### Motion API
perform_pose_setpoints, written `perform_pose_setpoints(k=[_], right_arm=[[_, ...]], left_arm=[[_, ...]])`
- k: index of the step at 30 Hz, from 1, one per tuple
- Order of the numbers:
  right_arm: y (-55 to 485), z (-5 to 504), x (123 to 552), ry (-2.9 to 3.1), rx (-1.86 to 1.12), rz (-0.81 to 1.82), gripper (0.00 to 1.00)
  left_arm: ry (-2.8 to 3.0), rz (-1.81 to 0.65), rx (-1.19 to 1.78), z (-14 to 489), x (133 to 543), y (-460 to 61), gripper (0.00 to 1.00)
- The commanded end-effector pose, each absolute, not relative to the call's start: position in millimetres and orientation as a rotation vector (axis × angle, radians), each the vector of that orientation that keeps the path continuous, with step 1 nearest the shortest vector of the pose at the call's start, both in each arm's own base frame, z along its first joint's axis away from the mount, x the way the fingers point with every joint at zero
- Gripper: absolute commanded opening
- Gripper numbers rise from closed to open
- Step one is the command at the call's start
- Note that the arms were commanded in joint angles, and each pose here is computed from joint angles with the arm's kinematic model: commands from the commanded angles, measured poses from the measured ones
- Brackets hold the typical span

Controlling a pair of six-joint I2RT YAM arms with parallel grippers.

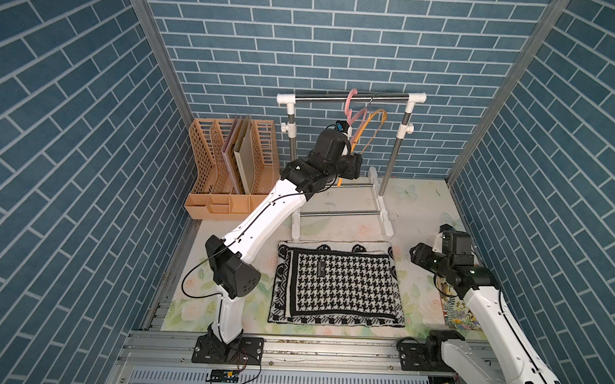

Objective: Hang the scarf on the hanger
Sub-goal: Pick up the hanger from the clothesline.

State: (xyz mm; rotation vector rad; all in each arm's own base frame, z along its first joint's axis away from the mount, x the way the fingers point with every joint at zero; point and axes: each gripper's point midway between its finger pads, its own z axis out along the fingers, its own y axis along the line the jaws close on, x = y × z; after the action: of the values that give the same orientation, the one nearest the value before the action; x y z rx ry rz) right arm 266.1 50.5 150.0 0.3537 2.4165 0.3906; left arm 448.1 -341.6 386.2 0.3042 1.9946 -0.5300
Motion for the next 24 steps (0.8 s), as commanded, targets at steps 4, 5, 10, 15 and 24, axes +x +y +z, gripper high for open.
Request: perform_pose_setpoints(k=[4, 5, 10, 15, 24], right_arm=[[49.8, 145.1, 256.3, 2.444, 0.344, 0.377, 0.61], [49.8, 144.7, 256.2, 2.443, 0.344, 0.377, 0.61], [49.8, 143.5, 256.8, 2.44, 0.346, 0.378, 0.61], [50.2, 143.6, 256.8, 2.439, 0.346, 0.381, 0.61], [50.7, 142.8, 256.5, 2.436, 0.345, 0.387, 0.61]], left_arm=[[1.98, -0.463, 0.293, 395.9, 453.2, -337.7, 0.6], [1.98, -0.464, 0.301, 396.7, 453.2, -340.3, 0.55], [1.977, -0.453, 0.317, 399.8, 451.5, -343.2, 0.38], [1.986, -0.436, 0.337, 395.5, 451.2, -343.0, 0.26], [2.013, -0.448, 0.372, 382.5, 454.1, -352.0, 0.33]])
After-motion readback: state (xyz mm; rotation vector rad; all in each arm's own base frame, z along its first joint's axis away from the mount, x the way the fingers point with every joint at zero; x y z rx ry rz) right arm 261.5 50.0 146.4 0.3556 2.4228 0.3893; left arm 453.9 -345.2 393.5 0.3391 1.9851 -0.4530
